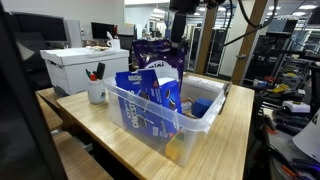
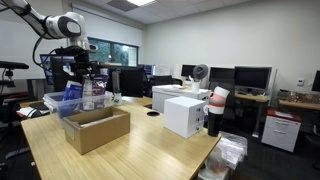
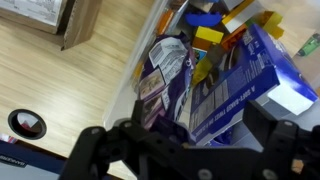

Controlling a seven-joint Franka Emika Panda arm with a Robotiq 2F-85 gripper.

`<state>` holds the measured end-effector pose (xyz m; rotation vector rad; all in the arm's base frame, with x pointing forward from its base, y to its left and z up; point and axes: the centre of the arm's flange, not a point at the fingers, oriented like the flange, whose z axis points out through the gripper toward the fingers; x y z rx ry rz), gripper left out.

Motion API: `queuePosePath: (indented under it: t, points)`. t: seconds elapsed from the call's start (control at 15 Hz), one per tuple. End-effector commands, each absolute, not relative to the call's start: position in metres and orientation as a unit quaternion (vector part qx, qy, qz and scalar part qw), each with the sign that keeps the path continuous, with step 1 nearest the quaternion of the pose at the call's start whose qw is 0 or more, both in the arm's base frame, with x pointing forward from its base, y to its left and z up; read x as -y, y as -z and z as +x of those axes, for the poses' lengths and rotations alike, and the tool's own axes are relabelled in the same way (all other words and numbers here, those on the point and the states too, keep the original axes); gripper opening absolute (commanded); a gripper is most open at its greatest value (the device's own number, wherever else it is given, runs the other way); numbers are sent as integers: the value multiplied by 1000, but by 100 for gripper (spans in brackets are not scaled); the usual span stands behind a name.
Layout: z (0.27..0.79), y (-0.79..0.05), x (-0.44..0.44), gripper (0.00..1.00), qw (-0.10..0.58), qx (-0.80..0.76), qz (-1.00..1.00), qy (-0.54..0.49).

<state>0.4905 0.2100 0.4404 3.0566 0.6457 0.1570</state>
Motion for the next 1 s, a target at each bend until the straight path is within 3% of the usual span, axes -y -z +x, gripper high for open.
queuePosePath:
  t: [0.0,0.93]
  points:
    - [507,-439,-209,100,21,-197,978,-72]
    - [516,-398,-199,100,50,-189,980,-42]
